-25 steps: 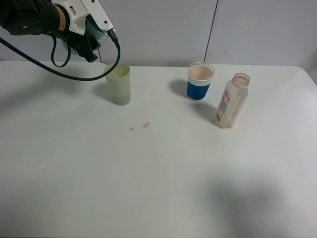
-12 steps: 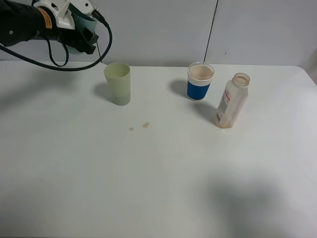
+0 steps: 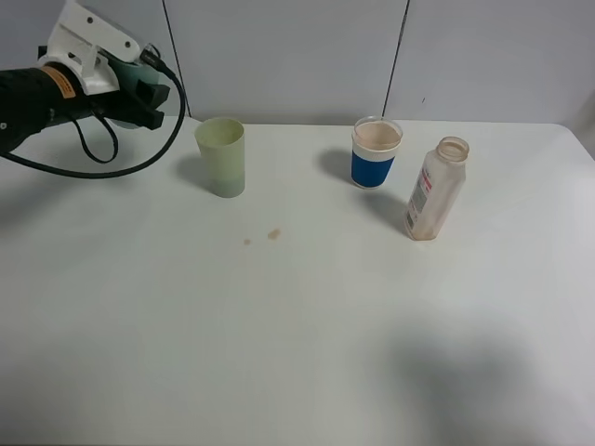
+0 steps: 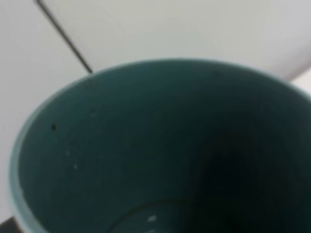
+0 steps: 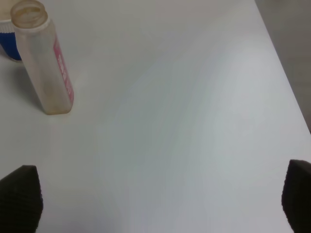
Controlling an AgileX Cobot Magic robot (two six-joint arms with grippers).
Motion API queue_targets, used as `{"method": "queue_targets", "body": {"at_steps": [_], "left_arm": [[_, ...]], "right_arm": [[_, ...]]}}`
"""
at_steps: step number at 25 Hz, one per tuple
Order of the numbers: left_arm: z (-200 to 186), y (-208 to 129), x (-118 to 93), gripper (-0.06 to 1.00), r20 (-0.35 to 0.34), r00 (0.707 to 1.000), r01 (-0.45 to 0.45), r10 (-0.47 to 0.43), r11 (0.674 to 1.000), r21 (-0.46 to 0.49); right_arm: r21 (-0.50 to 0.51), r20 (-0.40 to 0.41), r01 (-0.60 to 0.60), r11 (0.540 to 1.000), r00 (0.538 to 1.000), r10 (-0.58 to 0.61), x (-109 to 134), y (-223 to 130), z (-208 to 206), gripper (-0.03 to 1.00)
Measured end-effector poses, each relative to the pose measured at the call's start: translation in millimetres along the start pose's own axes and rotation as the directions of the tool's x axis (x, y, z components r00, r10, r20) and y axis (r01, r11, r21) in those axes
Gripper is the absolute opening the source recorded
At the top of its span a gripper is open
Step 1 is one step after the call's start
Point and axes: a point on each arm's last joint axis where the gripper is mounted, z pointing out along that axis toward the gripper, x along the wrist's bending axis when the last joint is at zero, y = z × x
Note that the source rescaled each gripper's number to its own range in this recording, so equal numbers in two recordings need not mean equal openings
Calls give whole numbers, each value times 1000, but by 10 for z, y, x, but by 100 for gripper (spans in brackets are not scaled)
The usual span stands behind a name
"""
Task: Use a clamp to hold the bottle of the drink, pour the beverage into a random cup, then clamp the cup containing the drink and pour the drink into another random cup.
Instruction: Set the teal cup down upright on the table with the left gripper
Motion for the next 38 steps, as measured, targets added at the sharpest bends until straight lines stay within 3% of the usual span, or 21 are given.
{"method": "queue_targets", "body": {"at_steps": [6, 17, 27, 31, 38], "left_arm": [[-205, -221, 50, 1, -55, 996, 62, -65, 997, -54], [-487, -504, -64, 1, -127, 976, 161, -176, 980, -120], [-586, -842, -221, 1, -119, 968, 217, -222, 975, -47], [-584, -1059, -339, 1, -95, 951, 299, -294, 954, 34], [-552, -1120, -473, 1, -50, 955, 297, -294, 953, 69]], "right_arm": [[0, 0, 0, 1000, 1000, 0, 0, 0, 0, 100], [0, 0, 0, 1000, 1000, 0, 0, 0, 0, 100], [0, 0, 0, 1000, 1000, 0, 0, 0, 0, 100], [0, 0, 0, 1000, 1000, 0, 0, 0, 0, 100], [0, 0, 0, 1000, 1000, 0, 0, 0, 0, 100]]}}
